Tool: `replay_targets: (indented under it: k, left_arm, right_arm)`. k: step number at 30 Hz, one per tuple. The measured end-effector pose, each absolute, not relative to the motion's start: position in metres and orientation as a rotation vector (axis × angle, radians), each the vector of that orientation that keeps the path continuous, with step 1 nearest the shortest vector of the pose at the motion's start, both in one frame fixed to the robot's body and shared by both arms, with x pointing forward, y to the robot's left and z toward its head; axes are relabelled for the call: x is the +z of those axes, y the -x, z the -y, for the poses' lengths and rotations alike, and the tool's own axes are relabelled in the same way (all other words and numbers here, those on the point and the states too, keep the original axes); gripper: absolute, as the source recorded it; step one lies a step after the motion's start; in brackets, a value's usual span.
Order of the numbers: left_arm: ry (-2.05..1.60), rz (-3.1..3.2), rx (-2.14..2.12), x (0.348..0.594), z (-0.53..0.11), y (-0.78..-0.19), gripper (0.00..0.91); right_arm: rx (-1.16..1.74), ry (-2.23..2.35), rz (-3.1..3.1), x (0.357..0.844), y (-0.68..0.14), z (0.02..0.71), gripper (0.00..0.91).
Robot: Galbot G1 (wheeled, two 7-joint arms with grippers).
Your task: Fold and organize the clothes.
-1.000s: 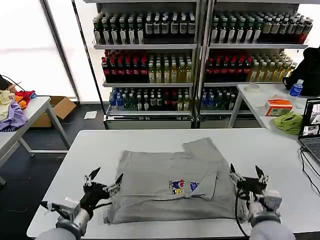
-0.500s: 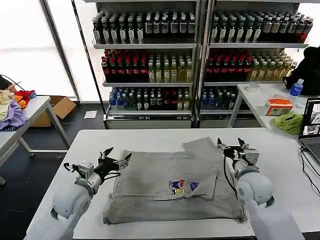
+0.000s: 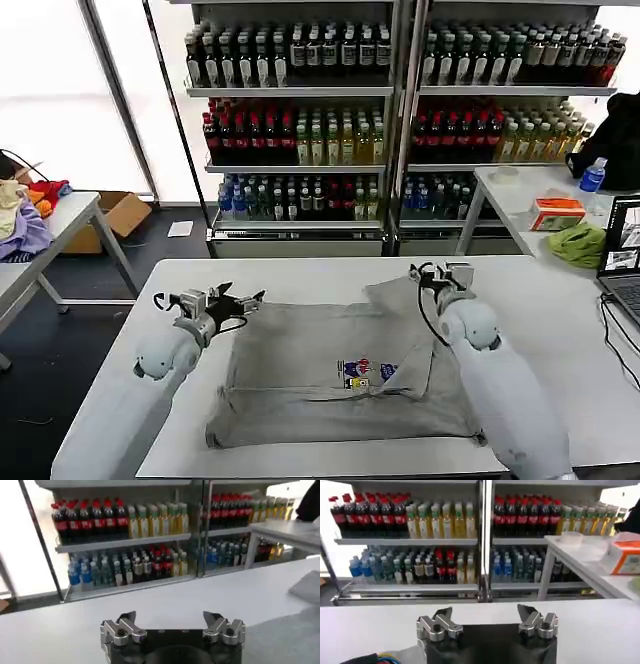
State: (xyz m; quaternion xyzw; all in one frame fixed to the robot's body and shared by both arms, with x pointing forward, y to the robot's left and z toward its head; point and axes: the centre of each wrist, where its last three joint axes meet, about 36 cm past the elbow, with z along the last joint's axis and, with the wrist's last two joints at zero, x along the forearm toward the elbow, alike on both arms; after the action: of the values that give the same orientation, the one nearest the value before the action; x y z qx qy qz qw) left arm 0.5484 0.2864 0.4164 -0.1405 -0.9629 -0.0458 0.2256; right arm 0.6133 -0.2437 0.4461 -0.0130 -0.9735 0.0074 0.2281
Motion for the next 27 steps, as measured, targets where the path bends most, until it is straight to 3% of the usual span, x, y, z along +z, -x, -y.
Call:
replay_targets:
  k: [27]
  left_arm:
    - [0.334,2.567,-0.118,0.402,-0.289,-0.552,0.907]
  right_arm:
    - [-0.002,0.059,2.573,0.418,-0.638,0.234,0.907]
